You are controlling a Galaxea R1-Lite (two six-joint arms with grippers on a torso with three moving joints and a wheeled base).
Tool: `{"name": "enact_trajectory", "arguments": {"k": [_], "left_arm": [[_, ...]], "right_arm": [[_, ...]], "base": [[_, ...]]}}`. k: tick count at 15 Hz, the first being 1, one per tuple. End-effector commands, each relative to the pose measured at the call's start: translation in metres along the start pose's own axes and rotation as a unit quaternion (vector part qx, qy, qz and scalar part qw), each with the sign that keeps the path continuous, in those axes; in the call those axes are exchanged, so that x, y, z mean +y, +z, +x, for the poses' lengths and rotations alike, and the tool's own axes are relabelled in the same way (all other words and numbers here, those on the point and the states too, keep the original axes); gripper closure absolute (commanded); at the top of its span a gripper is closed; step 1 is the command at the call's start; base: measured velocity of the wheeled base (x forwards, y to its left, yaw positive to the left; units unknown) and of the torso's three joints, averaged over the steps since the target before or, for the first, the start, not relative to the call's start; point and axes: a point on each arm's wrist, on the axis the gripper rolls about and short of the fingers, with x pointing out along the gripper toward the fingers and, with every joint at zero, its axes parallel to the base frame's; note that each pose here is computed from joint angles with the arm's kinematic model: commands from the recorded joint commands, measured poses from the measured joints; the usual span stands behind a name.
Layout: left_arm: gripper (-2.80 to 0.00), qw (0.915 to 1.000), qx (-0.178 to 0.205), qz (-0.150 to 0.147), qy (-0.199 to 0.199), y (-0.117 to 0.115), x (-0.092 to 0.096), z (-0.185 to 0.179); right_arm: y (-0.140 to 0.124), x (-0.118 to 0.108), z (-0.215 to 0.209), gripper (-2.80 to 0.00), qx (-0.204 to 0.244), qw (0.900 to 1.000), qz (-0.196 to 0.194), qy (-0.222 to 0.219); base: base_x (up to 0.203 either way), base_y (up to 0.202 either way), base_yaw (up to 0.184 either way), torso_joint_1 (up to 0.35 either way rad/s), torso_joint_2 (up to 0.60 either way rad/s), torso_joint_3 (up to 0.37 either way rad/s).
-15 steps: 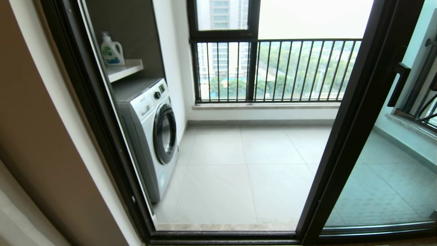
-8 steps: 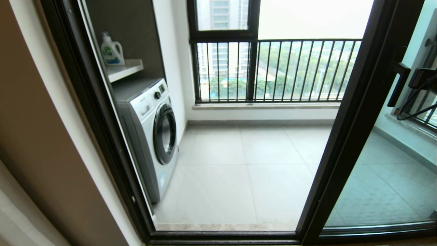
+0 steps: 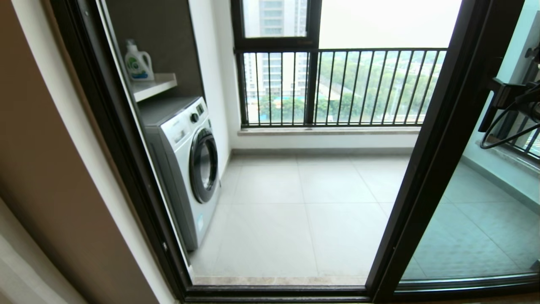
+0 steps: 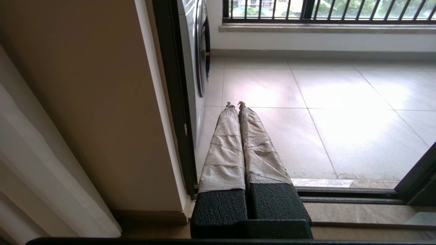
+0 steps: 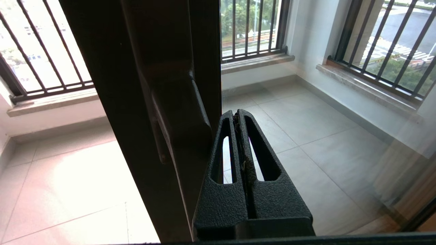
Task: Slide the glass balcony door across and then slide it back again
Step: Close the slid door
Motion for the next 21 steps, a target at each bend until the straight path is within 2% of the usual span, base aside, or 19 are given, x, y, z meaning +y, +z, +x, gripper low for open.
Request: {"name": "enact_trajectory", "arguments": {"k": [1,11,21], "left_arm": [[0.0,1.0,0.001,0.0,0.0,0.0,0.0,0.0],[0.0,1.0,0.001,0.0,0.0,0.0,0.0,0.0],[0.0,1.0,0.001,0.0,0.0,0.0,0.0,0.0]], "right_arm": [[0.002,0.002,-0.002,0.0,-0.004,1.0,0.0,0.003],[0.004,0.025,-0.005,0.0,-0.004,1.0,0.003,0.023],[0.006,0.036,-0.01,0.0,-0.005,0.999,0.004,0.038]], "base": [[0.0,0.0,0.0,0.0,0.0,0.0],[0.0,0.0,0.0,0.0,0.0,0.0],[0.0,0.0,0.0,0.0,0.0,0.0]]}}
